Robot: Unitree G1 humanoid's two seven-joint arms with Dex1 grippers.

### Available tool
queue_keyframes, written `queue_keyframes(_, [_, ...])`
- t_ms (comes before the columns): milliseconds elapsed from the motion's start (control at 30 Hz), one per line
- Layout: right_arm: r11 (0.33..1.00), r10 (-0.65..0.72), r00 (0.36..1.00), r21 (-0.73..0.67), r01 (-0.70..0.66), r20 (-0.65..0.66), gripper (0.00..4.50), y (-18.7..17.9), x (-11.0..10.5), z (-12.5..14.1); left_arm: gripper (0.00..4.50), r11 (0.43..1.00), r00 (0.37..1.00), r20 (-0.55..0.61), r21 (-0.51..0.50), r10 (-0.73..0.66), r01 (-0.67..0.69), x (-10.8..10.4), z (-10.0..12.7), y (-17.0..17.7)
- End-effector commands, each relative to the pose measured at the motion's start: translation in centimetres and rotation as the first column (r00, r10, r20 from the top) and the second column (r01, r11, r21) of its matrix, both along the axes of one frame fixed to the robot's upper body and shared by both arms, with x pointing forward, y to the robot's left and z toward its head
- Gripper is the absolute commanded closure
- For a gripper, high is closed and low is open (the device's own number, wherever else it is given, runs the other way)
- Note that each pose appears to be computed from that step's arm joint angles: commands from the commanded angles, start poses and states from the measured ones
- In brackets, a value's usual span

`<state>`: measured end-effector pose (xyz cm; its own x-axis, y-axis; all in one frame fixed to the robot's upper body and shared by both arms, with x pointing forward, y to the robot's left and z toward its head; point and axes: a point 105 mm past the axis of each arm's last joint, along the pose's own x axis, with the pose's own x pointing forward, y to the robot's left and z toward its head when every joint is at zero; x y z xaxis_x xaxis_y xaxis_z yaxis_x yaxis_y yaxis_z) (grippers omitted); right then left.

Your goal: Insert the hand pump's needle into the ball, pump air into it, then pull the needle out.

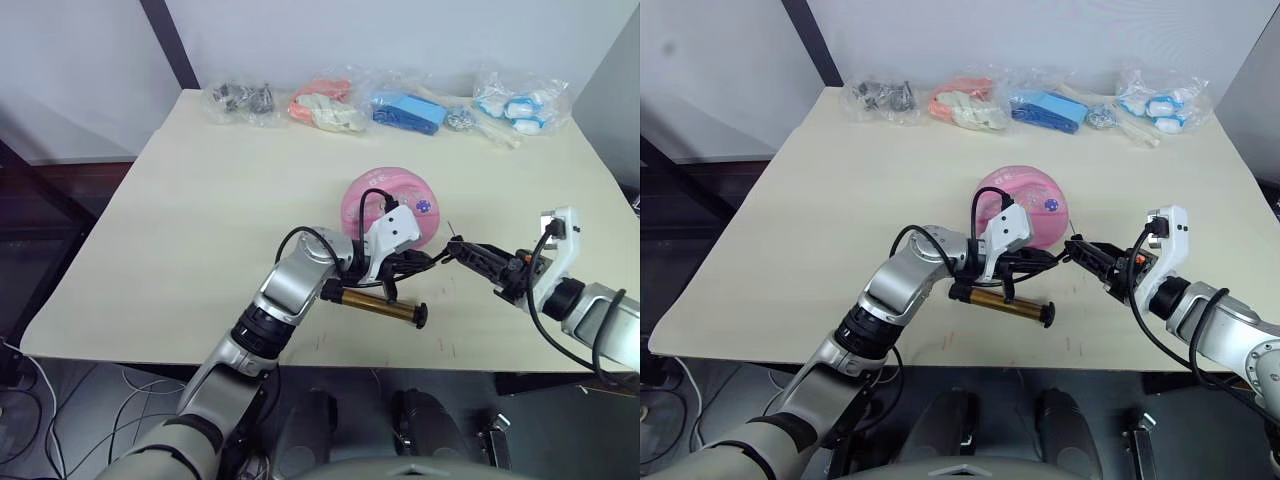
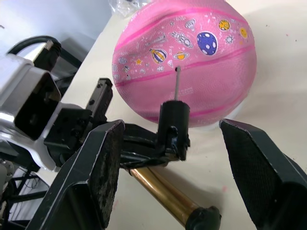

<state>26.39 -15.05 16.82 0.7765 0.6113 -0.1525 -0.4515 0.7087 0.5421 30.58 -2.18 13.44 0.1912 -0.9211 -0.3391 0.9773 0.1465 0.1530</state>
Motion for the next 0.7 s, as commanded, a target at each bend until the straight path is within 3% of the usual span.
queue_keyframes(33, [1.0,0.004,1.0,0.009,-0.004,0.026,1.16,0.18,0.1,0.65,4.5,0.999,0.997,0.059,-0.027,-0.043,0.045,-0.76,1.67,-0.78])
queue_keyframes(700, [1.0,-0.001,1.0,0.024,0.001,0.02,1.16,0.43,0.39,0.57,4.5,0.999,0.998,0.057,-0.027,-0.039,0.04,-0.85,1.67,-0.78])
